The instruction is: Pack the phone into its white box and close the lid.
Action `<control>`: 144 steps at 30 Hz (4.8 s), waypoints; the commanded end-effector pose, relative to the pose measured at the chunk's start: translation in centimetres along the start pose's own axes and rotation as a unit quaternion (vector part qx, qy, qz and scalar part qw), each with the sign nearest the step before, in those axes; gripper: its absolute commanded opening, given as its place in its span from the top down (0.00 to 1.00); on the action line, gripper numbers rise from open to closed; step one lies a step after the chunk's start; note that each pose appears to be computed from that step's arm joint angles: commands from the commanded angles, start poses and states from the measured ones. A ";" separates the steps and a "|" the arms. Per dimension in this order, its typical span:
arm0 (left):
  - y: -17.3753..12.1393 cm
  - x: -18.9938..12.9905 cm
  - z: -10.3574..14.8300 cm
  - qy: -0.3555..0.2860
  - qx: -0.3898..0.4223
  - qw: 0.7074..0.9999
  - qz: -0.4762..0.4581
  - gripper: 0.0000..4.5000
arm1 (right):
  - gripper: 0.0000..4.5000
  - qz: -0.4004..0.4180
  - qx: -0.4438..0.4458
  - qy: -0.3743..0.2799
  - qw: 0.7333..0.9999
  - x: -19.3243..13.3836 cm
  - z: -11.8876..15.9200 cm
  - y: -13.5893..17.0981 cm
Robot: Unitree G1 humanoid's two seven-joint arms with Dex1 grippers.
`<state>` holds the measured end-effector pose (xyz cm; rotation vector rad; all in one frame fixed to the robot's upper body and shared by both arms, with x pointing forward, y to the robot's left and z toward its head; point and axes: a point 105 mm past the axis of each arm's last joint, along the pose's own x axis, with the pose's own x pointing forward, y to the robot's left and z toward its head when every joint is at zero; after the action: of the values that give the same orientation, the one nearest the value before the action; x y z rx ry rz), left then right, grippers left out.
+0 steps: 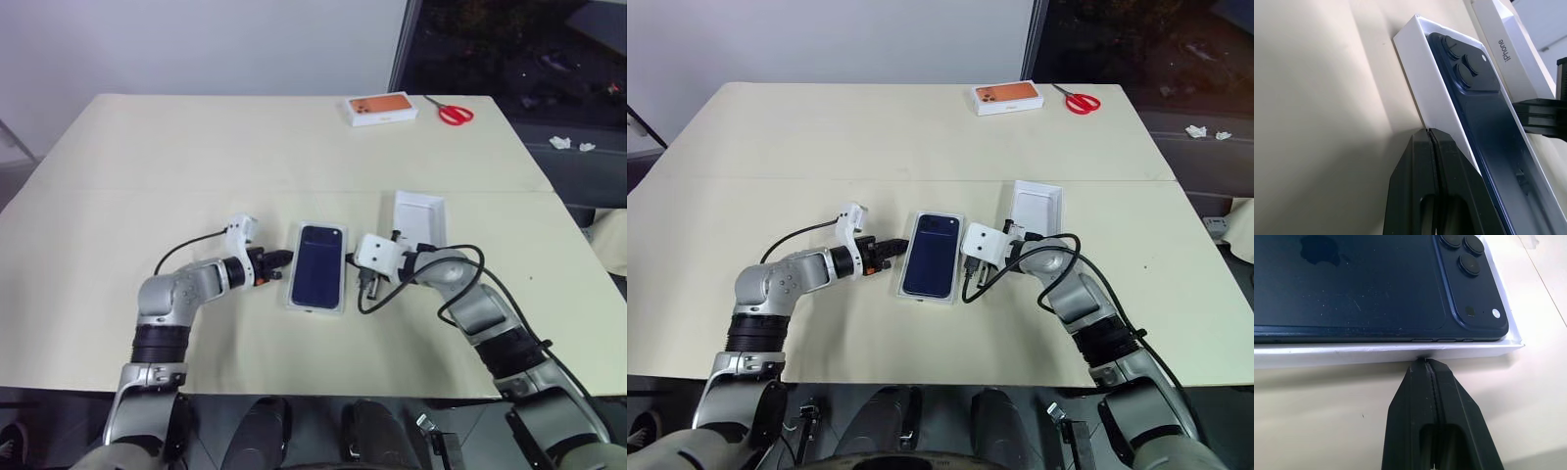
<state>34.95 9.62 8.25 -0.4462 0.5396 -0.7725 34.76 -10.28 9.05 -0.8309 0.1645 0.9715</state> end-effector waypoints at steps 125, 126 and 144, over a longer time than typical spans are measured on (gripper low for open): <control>-1.0 -13.6 8.3 -0.174 0.151 0.973 -0.027 0.00 | 1.00 0.222 0.647 -0.264 0.680 -4.2 16.9 -7.8; -1.2 -14.3 8.9 -0.186 0.155 0.970 -0.029 0.00 | 1.00 0.249 0.659 -0.282 0.651 -4.0 17.4 -7.4; -1.5 -17.1 9.3 -0.219 0.195 0.956 -0.018 0.00 | 1.00 0.300 0.751 -0.217 0.546 2.0 17.7 2.1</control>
<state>30.14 22.81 20.00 -0.2862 0.0086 -0.7589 31.85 2.24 20.67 1.0718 0.7071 1.1598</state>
